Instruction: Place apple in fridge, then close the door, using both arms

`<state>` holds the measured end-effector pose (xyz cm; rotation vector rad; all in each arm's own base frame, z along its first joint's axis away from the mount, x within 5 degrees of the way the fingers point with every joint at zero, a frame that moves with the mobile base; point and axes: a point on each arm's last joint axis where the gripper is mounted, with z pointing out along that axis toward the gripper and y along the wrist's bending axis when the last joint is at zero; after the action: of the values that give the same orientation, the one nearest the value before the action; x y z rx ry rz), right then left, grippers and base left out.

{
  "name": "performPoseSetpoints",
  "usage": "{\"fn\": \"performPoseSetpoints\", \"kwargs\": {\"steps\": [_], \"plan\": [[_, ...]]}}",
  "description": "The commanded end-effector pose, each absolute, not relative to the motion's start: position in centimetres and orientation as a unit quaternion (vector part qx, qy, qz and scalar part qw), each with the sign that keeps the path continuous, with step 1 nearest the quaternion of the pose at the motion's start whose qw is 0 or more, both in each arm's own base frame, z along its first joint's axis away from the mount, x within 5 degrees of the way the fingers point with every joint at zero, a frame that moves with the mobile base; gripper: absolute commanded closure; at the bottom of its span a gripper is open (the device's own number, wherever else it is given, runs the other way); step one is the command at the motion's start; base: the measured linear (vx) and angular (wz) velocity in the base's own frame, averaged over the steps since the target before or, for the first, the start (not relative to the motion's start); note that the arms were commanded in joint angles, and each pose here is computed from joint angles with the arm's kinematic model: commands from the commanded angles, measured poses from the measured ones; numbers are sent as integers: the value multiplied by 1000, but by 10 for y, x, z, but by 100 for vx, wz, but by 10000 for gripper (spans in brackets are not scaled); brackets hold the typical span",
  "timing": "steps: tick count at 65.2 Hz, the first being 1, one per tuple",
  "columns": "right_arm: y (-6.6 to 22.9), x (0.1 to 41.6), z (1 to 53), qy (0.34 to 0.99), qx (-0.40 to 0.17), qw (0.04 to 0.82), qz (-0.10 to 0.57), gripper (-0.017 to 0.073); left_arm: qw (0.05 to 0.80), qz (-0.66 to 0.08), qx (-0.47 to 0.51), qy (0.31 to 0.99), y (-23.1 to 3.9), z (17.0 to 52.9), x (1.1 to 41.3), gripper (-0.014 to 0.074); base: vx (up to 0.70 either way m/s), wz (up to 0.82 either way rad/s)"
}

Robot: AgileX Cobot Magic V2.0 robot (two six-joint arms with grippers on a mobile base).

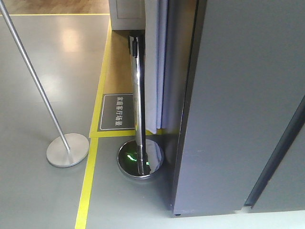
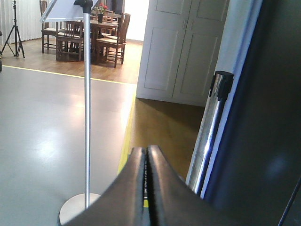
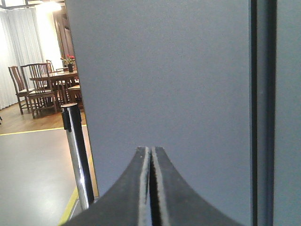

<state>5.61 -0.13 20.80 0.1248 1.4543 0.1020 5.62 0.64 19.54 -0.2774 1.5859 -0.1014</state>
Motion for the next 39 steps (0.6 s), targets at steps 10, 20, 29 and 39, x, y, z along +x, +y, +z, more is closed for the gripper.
{"fn": "performPoseSetpoints", "kwargs": {"steps": [10,20,29,39], "plan": [[-2,55,214,633,50,772,41,562,730,-55,-120,671,6,209,54,601,0,0],[-2,55,214,634,50,770,41,562,730,-55,-120,671,6,209,54,601,0,0],[-2,55,214,635,50,769,41,562,730,-55,-120,671,6,209,54,601,0,0],[-2,55,214,636,50,769,41,562,730,-55,-120,671,6,209,54,601,0,0]]}}
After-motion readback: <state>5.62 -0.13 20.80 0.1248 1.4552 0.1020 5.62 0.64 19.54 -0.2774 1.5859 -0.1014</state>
